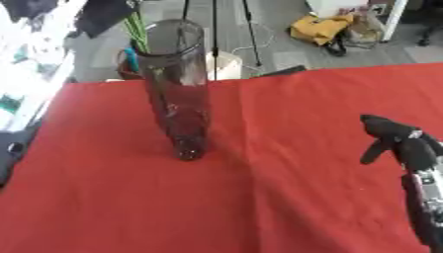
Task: Arrange flowers into the vase.
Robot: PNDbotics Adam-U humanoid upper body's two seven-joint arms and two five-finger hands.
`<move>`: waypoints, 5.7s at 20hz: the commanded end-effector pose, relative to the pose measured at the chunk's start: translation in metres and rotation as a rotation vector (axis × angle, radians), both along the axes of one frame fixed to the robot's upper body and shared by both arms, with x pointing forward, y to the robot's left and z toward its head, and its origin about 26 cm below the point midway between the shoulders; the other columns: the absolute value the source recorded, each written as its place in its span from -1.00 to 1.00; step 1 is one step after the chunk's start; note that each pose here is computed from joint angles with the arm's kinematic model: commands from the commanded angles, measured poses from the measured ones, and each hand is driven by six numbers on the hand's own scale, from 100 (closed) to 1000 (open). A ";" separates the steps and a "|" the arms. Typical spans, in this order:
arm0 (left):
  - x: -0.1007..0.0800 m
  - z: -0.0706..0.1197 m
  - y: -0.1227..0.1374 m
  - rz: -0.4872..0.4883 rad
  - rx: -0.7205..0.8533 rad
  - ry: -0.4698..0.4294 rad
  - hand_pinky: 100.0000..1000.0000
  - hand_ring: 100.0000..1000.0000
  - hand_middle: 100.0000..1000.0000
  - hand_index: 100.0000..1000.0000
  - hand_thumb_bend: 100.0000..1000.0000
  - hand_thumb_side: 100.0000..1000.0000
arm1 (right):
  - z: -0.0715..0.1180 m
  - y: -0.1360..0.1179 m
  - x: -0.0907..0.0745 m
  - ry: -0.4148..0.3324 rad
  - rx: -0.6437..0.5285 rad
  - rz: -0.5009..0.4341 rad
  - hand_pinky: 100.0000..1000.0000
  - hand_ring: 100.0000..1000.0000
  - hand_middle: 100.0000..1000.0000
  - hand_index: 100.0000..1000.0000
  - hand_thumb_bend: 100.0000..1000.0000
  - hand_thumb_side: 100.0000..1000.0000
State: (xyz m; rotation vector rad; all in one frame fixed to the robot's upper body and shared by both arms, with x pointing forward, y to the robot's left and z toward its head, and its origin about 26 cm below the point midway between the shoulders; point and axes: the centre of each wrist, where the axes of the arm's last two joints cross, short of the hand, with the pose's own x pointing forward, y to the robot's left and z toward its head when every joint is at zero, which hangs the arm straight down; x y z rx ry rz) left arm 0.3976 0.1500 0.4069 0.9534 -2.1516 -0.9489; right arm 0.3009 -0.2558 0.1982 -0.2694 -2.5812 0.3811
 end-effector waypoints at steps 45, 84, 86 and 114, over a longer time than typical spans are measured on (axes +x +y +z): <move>-0.004 0.012 0.021 -0.051 0.129 0.087 0.90 0.87 1.00 1.00 -1.00 1.00 | 0.004 0.002 -0.002 -0.006 -0.011 0.003 0.67 0.65 -0.35 0.45 -1.00 1.00; 0.005 0.031 0.024 -0.095 0.307 0.148 1.00 1.00 1.00 1.00 -0.35 1.00 | 0.003 0.005 -0.002 0.033 -0.030 0.016 0.68 0.65 -0.38 0.45 -1.00 1.00; 0.005 0.032 0.028 -0.076 0.334 0.165 1.00 1.00 1.00 1.00 -0.36 1.00 | 0.003 0.005 -0.002 0.035 -0.030 0.015 0.68 0.65 -0.38 0.45 -1.00 1.00; -0.014 0.027 0.079 0.032 0.408 0.263 1.00 1.00 1.00 1.00 -0.45 1.00 | 0.000 -0.003 -0.003 0.033 -0.002 -0.008 0.68 0.65 -0.38 0.45 -1.00 1.00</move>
